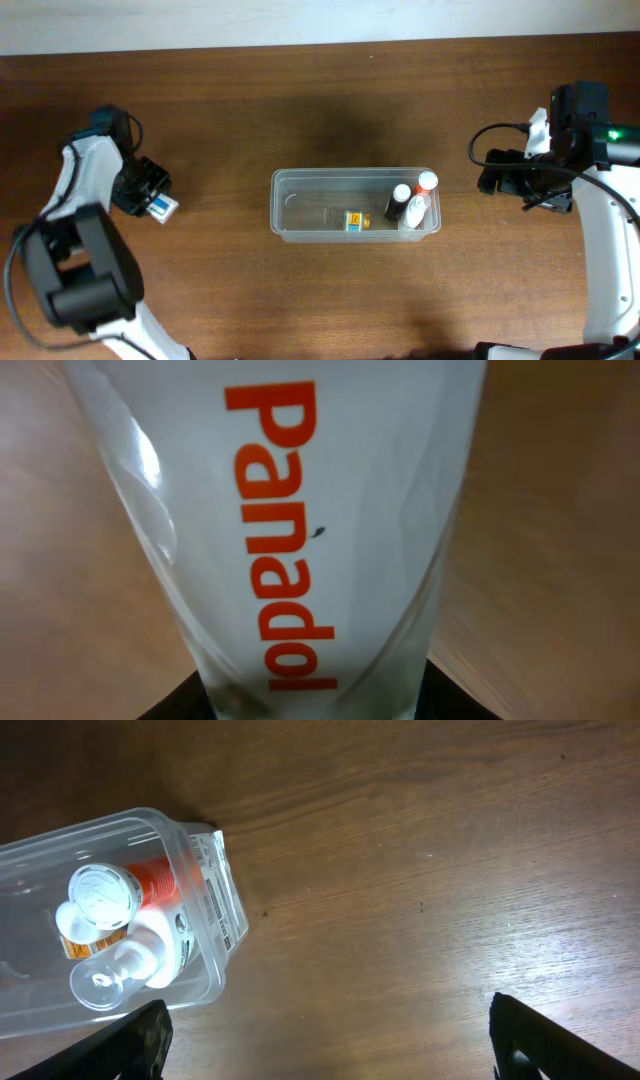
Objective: Pack container
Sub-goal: 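Grasp the white Panadol box with the left gripper, then carry the Panadol box with the left gripper and release it in the container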
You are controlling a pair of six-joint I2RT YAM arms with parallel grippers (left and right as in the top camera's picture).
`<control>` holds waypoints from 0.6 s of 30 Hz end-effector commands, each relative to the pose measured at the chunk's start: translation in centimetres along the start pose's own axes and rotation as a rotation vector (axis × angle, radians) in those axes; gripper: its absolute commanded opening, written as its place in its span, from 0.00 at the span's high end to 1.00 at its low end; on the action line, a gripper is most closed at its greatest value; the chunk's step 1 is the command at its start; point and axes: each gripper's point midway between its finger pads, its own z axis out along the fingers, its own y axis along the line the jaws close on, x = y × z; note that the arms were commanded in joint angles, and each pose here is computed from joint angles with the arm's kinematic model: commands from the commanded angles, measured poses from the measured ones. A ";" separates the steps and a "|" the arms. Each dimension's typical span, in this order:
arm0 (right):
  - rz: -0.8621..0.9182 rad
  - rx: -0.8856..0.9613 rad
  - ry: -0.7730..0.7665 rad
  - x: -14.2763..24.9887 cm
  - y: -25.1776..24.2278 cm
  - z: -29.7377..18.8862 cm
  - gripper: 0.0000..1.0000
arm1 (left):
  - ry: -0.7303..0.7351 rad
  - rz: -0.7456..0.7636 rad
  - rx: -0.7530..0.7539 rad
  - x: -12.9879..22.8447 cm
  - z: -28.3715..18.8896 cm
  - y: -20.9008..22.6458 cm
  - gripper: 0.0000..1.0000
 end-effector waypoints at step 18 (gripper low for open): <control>0.000 -0.004 0.005 0.1 0.1 0.1 0.07 | -0.435 1.530 0.299 22.4 -15.8 -15.8 0.51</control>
